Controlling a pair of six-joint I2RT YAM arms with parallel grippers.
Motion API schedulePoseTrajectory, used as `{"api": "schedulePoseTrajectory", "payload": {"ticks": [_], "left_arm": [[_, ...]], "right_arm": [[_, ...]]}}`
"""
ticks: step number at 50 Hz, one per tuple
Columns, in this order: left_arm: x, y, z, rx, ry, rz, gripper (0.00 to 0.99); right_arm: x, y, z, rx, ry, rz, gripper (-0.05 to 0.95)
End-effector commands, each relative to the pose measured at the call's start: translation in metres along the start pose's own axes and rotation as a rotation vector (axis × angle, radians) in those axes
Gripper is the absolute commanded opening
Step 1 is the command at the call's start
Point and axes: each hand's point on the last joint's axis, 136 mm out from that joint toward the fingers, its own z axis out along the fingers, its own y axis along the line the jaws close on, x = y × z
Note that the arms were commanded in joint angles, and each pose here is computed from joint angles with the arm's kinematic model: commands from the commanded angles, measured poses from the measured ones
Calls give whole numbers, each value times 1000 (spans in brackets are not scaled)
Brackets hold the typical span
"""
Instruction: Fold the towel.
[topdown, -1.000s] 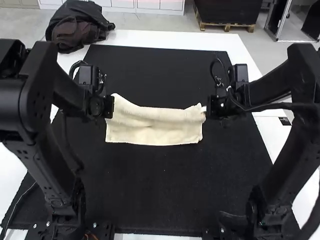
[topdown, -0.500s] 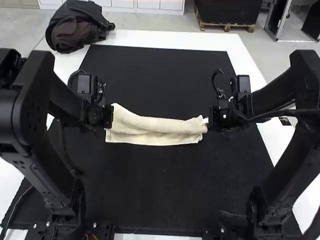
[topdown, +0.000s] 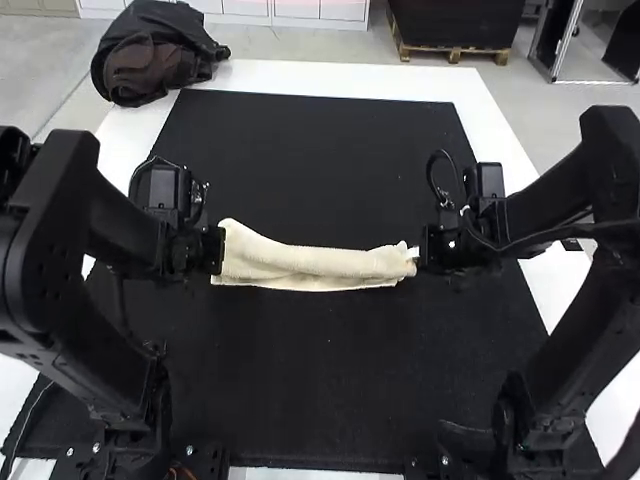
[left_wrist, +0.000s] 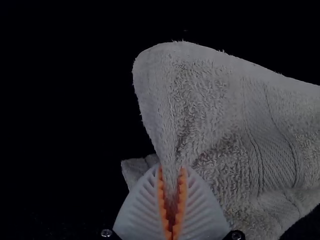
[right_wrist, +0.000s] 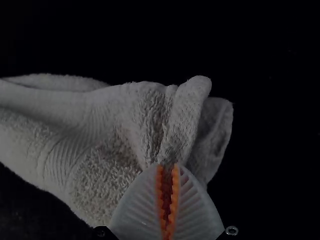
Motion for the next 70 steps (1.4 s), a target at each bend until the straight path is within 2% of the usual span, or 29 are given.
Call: {"api": "schedulePoseTrajectory", "payload": {"ticks": [1, 6, 10, 11, 14, 15, 17, 21, 22, 23, 27, 39, 47, 70], "left_arm": [[-3, 8, -3, -31, -23, 1, 26], [-3, 7, -4, -33, -41, 4, 61], [-1, 8, -4, -35, -52, 5, 316], [0, 8, -4, -35, -54, 5, 348], [1, 7, -4, -34, -61, 7, 357], [0, 8, -4, -36, -66, 7, 393], [1, 8, -5, -36, -69, 7, 538], [2, 9, -5, -46, -76, 7, 905], [1, 9, -5, -49, -80, 8, 956], [-1, 11, -5, -59, -86, 8, 972], [-7, 15, -6, -78, -106, 8, 970], [-45, 35, -14, -131, -217, -18, 970], [-57, 50, -18, -164, -230, -35, 970], [-66, 50, -23, -163, -226, -19, 970]], "right_arm": [[-4, -10, -6, 40, -34, 5, -25], [-1, -11, -4, 46, -40, 0, -23], [-1, -16, -3, 68, -58, -8, 7], [-1, -17, -3, 73, -62, -8, 44], [-2, -20, -4, 91, -73, -12, 174], [-2, -21, -4, 96, -76, -14, 248], [-3, -23, -4, 108, -85, -17, 364], [-6, -27, -5, 133, -95, -23, 602], [-7, -28, -5, 138, -99, -23, 693], [-8, -28, -5, 138, -100, -24, 741], [-13, -27, -7, 138, -112, -30, 907], [-26, -22, -9, 128, -138, -33, 905], [-30, -20, -9, 121, -135, -25, 903], [-13, 7, 15, 60, -61, -102, 907]]}}
